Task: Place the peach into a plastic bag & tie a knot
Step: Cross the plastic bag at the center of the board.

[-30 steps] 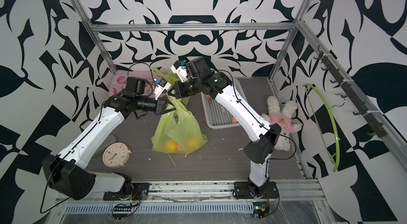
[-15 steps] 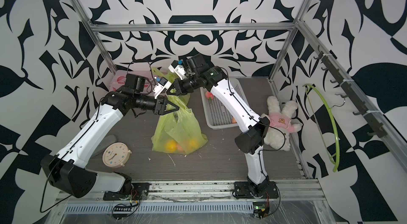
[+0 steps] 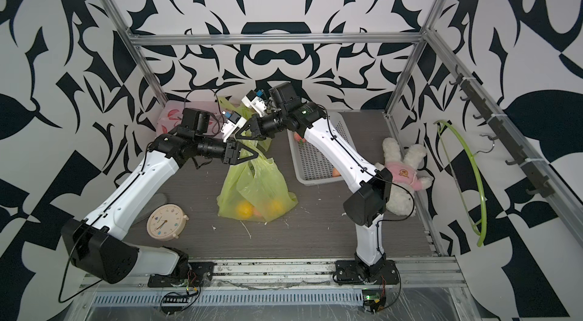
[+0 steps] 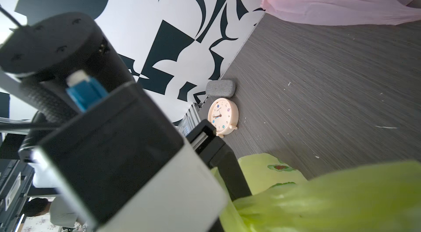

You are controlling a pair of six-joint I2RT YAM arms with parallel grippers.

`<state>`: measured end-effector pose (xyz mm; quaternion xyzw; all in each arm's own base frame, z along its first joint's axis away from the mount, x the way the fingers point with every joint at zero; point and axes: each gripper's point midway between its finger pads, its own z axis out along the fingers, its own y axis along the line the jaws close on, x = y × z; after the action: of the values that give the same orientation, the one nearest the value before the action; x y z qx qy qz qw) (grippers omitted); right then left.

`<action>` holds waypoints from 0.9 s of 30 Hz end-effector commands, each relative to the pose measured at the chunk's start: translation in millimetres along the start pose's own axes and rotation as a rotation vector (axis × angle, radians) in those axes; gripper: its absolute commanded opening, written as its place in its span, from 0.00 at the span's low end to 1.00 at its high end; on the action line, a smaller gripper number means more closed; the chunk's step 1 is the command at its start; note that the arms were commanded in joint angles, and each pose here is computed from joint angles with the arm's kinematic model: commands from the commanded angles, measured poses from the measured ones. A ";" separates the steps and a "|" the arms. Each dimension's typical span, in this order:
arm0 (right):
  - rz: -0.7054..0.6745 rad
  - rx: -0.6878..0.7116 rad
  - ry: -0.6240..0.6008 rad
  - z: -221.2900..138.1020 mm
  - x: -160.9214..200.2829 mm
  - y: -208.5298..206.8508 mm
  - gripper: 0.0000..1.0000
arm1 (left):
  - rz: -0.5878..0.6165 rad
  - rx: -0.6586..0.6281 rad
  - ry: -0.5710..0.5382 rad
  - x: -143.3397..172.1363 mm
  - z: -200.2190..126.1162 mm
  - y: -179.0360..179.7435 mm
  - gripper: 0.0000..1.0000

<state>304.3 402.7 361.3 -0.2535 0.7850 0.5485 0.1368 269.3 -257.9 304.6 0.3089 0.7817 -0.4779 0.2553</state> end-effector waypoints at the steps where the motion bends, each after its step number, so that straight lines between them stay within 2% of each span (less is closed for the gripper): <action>1: -0.066 -0.091 -0.053 -14.1 -8.9 37.6 0.00 | 0.037 0.004 -0.053 -8.6 -4.8 -7.6 0.43; 4: -0.057 -0.087 -0.048 -13.5 -5.3 34.6 0.00 | 0.047 -0.001 -0.088 -12.7 -6.6 -8.5 0.33; 9: -0.043 -0.067 -0.048 -15.5 2.1 27.9 0.00 | 0.060 -0.015 -0.132 -15.6 -8.0 -7.4 0.07; 11: -0.045 -0.049 -0.062 -21.3 3.5 27.3 0.01 | 0.063 -0.015 -0.140 -14.3 -8.7 -7.5 0.00; 16: -0.058 0.059 -0.195 -61.6 -6.6 23.2 0.39 | 0.060 0.001 -0.124 -9.1 -7.5 -8.4 0.00; 19: -0.044 0.123 -0.278 -87.6 -14.8 16.2 0.55 | 0.062 0.019 -0.118 -7.2 -7.2 -11.5 0.00; 23: 0.008 0.130 -0.291 -94.6 -23.0 1.4 0.65 | 0.065 0.056 -0.108 -6.2 -7.2 -18.0 0.00; 27: 0.059 0.084 -0.226 -73.3 -28.1 -12.1 0.70 | 0.057 0.078 -0.087 -3.8 -6.2 -20.7 0.00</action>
<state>333.3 320.9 403.6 -0.1569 0.7943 0.5315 0.2490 264.7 -259.4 314.0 0.3042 0.7552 -0.5003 0.2947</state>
